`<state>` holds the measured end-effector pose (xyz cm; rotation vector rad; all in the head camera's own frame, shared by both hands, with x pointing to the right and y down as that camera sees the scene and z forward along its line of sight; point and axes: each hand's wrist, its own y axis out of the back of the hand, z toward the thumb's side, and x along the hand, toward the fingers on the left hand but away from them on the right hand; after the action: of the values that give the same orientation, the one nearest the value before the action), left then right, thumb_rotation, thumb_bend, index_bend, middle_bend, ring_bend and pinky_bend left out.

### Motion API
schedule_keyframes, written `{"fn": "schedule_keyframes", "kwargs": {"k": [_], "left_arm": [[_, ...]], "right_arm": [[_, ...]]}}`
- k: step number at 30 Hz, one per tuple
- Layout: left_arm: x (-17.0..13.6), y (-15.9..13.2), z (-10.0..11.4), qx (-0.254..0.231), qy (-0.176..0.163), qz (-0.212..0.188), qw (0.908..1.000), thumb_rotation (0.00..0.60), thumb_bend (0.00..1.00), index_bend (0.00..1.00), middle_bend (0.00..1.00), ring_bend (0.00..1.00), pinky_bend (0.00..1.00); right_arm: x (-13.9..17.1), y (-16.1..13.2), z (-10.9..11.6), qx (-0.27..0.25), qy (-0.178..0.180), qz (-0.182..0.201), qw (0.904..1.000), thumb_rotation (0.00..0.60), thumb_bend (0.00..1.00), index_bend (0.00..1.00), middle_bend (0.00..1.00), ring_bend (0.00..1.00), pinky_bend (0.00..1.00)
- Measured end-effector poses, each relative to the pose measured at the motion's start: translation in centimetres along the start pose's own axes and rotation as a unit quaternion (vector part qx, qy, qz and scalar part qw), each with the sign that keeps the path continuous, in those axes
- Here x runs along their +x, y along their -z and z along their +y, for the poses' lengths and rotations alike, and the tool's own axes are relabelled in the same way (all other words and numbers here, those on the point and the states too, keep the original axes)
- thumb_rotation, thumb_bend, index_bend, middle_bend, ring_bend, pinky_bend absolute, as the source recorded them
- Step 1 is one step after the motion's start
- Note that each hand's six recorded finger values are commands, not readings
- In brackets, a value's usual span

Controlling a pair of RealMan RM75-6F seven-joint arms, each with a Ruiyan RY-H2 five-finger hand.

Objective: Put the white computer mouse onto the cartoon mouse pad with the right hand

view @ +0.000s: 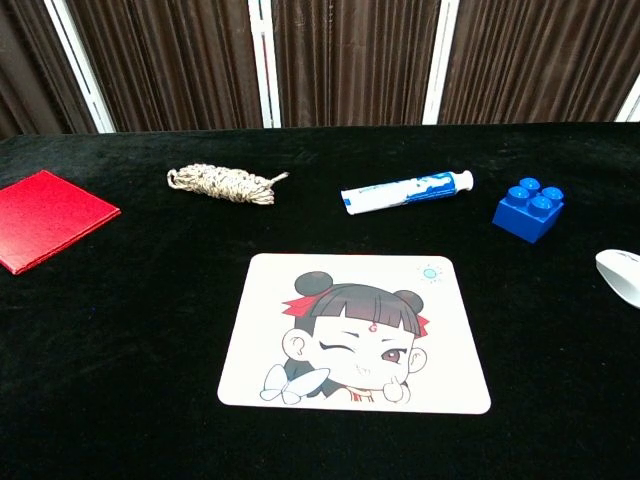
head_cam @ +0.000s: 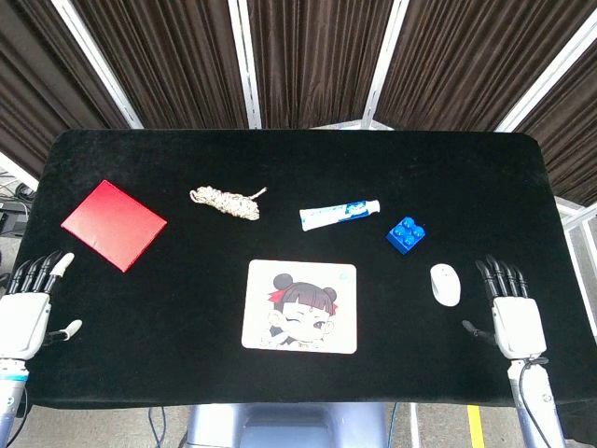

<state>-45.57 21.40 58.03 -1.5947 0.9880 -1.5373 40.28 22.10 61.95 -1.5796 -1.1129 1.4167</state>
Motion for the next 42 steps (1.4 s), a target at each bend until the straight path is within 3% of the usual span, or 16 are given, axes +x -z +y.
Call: {"fn": "schedule_keyframes", "kwargs": {"k": [7, 23, 33, 42], "left_arm": [[0.0, 0.1, 0.1, -0.002, -0.002, 0.002, 1.0000, 0.600, 0.17, 0.00, 0.00, 0.00, 0.00], [0.2, 0.2, 0.7, -0.003, -0.010, 0.005, 0.9999, 0.600, 0.17, 0.00, 0.00, 0.00, 0.00], [0.3, 0.2, 0.6, 0.001, -0.009, 0.007, 0.9999, 0.600, 0.17, 0.00, 0.00, 0.00, 0.00], [0.2, 0.1, 0.6, -0.002, -0.010, 0.005, 0.9999, 0.600, 0.17, 0.00, 0.00, 0.00, 0.00]], "right_arm": [[-1.5, 0.4, -0.2, 0.001, 0.003, -0.015, 0.9999, 0.600, 0.00, 0.01, 0.00, 0.00, 0.00], [-6.6, 3.8, -4.3, 0.064, -0.035, -0.074, 0.9946, 0.600, 0.00, 0.01, 0.00, 0.00, 0.00], [-8.3, 6.2, -6.2, 0.072, -0.057, -0.113, 0.9893, 0.600, 0.00, 0.01, 0.00, 0.00, 0.00], [-9.3, 5.0, -7.2, 0.056, -0.060, -0.101, 0.9915, 0.600, 0.00, 0.01, 0.00, 0.00, 0.00]]}}
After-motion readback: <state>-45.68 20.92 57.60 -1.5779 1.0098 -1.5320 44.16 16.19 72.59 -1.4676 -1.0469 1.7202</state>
